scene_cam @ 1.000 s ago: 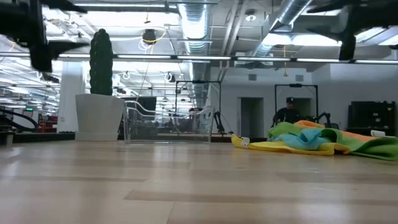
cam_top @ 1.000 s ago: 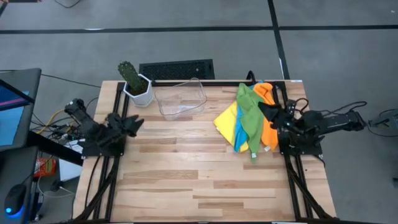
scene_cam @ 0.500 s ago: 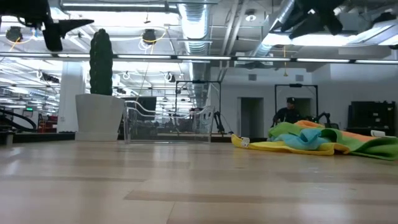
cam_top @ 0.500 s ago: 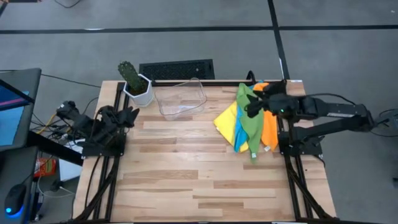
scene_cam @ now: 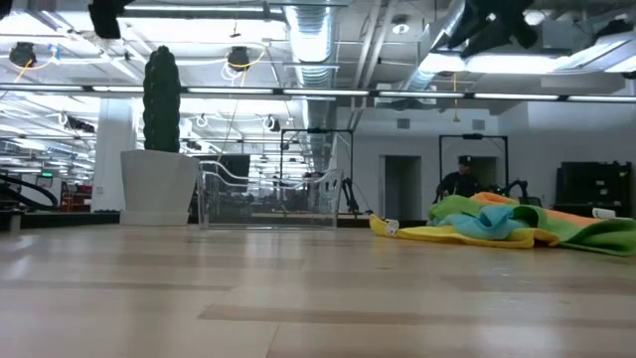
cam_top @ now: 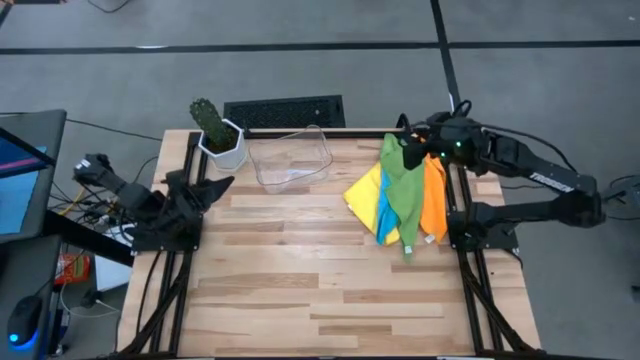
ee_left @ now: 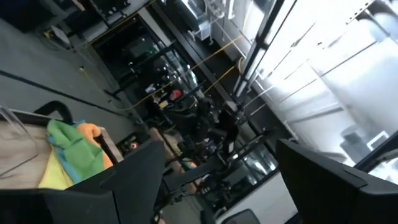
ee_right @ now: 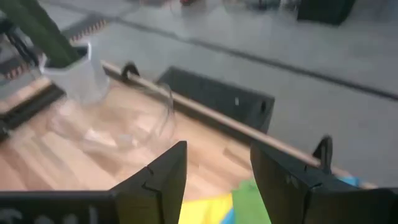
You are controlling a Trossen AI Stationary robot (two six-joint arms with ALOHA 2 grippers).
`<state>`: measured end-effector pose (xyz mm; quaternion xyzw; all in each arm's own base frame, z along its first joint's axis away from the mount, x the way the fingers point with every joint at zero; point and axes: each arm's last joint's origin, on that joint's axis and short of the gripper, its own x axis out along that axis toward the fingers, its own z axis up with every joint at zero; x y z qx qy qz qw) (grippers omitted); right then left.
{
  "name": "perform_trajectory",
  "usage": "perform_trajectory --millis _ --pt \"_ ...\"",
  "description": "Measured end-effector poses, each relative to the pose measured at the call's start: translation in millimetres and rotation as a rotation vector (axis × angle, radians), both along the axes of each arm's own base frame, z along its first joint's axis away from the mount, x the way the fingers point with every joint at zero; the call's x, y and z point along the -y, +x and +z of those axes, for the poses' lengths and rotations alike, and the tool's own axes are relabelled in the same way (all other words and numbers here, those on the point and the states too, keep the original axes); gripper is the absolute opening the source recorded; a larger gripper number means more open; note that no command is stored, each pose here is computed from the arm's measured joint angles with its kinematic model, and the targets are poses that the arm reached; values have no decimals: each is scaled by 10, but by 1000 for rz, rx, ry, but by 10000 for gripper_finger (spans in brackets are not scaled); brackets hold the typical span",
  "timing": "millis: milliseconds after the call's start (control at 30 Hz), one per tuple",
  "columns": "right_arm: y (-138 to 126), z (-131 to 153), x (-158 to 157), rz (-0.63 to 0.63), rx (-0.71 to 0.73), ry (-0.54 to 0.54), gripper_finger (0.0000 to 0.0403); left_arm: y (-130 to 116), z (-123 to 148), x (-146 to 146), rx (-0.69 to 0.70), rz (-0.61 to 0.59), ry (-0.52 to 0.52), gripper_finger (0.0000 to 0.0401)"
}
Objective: Fold microfiber towels
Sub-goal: Fold the green microfiber cloth
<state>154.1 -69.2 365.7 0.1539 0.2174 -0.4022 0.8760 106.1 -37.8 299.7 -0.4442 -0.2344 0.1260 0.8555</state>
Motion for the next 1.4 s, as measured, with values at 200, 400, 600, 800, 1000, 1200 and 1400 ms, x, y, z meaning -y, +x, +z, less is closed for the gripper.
perform_trajectory --millis 200,400,600,800,1000,1200,1400 --pt "59 -172 122 25 -115 128 202 160 112 70 -25 -4 25 300" --pt "137 -300 179 17 -222 168 202 363 232 133 -61 -64 75 300" --pt "371 -519 293 122 -392 181 202 552 326 114 -98 -115 81 300" --pt "521 -814 578 177 -534 263 202 650 414 50 -90 -198 85 300" --pt "478 -1042 868 242 -706 295 202 668 416 -5 -91 -185 89 300" --pt "398 -1128 1045 415 -807 261 202 679 401 -27 -107 -177 90 300" --pt "312 -1146 1159 596 -885 177 202 681 403 -38 -105 -180 93 300"
